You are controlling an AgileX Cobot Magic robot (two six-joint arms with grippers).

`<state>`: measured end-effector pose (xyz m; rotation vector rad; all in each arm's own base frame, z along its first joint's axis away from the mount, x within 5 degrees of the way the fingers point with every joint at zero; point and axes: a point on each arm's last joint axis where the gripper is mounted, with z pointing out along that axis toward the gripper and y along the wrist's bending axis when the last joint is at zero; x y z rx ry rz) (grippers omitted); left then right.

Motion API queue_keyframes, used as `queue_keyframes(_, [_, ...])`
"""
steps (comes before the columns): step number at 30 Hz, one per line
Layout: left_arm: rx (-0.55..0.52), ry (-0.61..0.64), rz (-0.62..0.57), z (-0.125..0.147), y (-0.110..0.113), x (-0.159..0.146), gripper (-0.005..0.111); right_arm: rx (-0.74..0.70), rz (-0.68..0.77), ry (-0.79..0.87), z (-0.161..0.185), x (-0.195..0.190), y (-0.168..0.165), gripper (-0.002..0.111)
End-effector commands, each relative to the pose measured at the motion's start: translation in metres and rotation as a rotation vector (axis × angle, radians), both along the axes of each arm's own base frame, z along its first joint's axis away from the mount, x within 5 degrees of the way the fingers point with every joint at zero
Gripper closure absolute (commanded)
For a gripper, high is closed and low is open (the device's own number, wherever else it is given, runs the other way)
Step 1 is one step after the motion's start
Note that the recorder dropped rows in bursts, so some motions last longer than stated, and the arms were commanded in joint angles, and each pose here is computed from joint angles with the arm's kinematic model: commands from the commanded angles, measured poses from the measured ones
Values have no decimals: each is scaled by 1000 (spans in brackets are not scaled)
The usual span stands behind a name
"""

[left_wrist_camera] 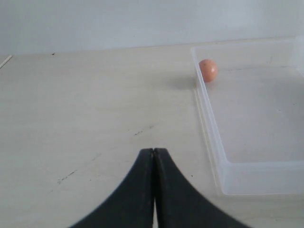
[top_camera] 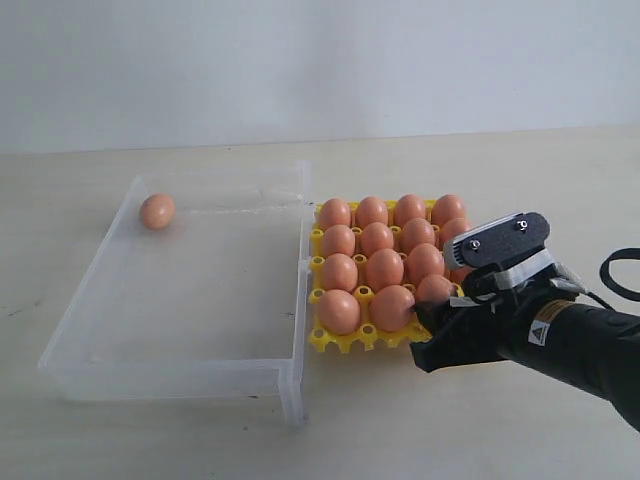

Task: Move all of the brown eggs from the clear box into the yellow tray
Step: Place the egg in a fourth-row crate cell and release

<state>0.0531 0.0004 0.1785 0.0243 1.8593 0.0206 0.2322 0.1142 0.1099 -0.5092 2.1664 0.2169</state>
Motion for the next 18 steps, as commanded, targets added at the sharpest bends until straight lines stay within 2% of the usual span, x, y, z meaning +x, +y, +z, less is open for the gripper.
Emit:
queue_keyframes(1, [-4, -15, -5, 2, 0, 0, 107, -9, 14, -25, 10, -1, -2, 49])
queue_keyframes(8, [-4, -15, -5, 2, 0, 0, 107, 14, 33, -114, 51, -2, -2, 49])
queue_keyframes(12, [-4, -15, -5, 2, 0, 0, 107, 9, 24, -34, 70, 4, 2, 49])
queue_keyframes(14, [-4, -15, -5, 2, 0, 0, 107, 35, -10, 60, 83, 12, 9, 51])
queue_keyframes(18, [-4, -15, -5, 2, 0, 0, 107, 34, 5, 167, 113, 31, 35, 51])
